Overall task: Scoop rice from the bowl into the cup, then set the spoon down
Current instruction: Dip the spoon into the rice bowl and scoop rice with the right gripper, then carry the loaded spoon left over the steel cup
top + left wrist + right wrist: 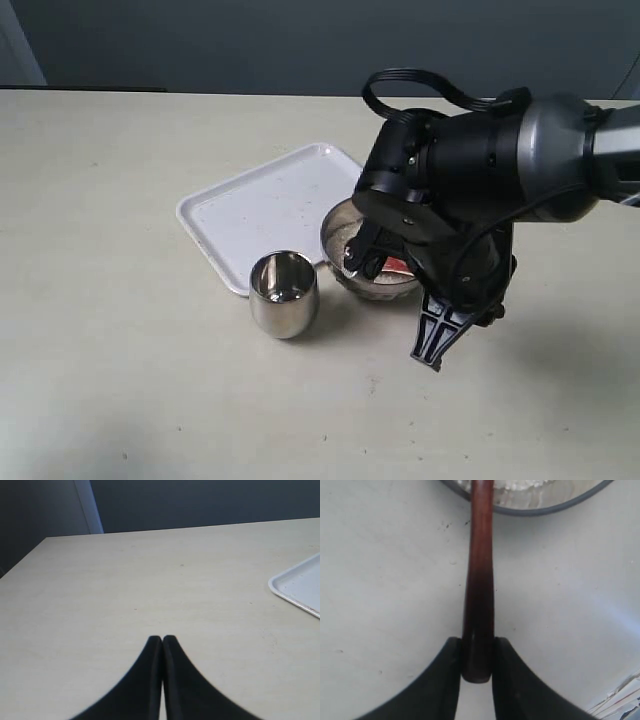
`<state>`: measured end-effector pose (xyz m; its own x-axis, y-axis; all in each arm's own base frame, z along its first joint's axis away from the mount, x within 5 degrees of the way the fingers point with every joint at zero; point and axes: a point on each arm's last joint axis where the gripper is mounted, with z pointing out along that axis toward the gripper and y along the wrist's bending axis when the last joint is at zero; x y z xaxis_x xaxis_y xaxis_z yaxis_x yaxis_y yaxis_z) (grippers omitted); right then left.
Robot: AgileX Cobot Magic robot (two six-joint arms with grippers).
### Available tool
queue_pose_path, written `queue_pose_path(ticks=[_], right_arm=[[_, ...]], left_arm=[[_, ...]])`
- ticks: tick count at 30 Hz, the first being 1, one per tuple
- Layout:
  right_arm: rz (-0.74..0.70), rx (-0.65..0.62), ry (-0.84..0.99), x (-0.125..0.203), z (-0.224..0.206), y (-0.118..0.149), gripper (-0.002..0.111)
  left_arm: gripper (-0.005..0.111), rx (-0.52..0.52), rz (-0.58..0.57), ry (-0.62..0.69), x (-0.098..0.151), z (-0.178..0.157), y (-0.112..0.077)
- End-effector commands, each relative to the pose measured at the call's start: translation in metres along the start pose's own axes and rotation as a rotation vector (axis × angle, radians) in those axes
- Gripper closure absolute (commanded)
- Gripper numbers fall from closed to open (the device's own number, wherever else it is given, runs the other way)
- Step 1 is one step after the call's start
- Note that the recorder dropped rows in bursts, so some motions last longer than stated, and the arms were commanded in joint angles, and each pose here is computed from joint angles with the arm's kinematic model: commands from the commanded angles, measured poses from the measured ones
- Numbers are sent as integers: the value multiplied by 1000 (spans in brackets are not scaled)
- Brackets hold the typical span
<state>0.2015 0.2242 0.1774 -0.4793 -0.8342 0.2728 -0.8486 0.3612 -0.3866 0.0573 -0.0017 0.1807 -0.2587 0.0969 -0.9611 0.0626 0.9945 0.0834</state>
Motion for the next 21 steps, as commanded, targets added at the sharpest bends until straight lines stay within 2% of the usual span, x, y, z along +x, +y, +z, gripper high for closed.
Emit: queue_pose_path(ticks=[1, 15, 21], right_arm=[[12, -3, -11, 4, -5, -2, 109], [59, -5, -45, 9, -14, -5, 109], [100, -51, -66, 14, -21, -4, 109]], left_arm=[[106, 1, -5, -18, -4, -1, 0], [106, 1, -5, -18, -4, -1, 0], [106, 1, -5, -18, -4, -1, 0]])
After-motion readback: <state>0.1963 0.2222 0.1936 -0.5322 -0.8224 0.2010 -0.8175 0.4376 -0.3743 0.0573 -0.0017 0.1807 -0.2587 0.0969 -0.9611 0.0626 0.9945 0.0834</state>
